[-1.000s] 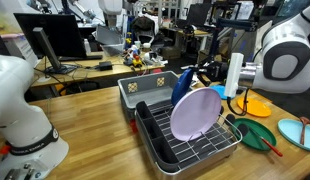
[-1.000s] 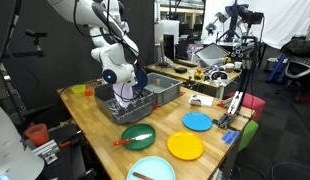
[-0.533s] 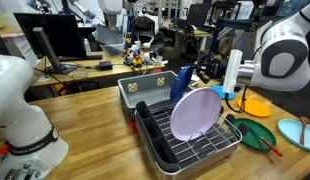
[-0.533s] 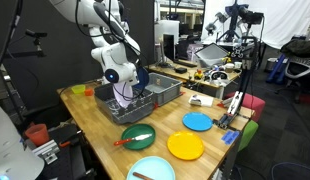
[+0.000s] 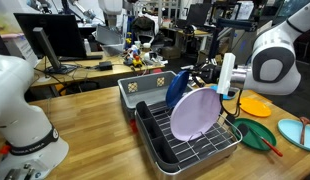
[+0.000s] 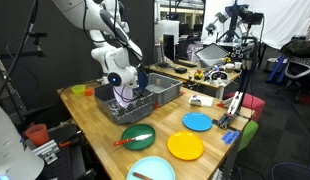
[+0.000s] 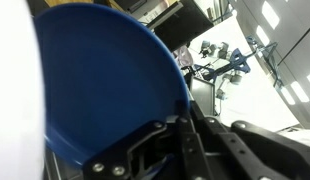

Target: Put the blue plate on the dish rack

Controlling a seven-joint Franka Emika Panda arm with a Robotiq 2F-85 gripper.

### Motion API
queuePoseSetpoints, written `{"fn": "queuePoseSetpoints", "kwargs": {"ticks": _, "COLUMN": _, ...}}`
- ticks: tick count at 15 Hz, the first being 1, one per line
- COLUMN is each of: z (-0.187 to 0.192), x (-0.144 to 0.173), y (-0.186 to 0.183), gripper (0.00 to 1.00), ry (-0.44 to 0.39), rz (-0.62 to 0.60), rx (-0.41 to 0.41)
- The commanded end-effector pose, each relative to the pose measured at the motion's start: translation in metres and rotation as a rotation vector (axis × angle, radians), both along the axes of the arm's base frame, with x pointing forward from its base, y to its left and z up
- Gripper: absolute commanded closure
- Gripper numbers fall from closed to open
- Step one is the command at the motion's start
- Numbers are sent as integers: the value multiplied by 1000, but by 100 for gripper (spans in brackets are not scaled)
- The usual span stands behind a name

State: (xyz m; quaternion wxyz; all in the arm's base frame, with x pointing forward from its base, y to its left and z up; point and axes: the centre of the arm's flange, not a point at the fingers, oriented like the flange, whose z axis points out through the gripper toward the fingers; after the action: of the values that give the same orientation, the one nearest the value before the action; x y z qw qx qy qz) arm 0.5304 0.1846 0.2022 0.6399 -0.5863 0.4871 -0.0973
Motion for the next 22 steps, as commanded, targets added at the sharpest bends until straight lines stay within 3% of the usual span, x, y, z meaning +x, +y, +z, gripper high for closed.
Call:
{"fn": "queuePoseSetpoints", "kwargs": {"ticks": 1, "z": -8, "x": -7, "y": 26, "gripper": 98, "ry": 46, "rz": -25, "rx": 29}}
{"fn": "queuePoseSetpoints", "kwargs": {"ticks": 11, "z": -26, "x": -8, "y": 27, "gripper": 98, "ry": 141, "rz": -65, "rx": 115}}
{"fn": "queuePoseSetpoints", "kwargs": {"ticks": 17, "z": -44, "x": -11, "y": 34, "gripper": 98, "ry": 258, "rz": -62, "rx": 177}}
{"fn": "queuePoseSetpoints", "kwargs": {"ticks": 22, "z": -40, "x": -11, "y": 39, "gripper": 98, "ry": 302, "rz": -67, "rx": 200}}
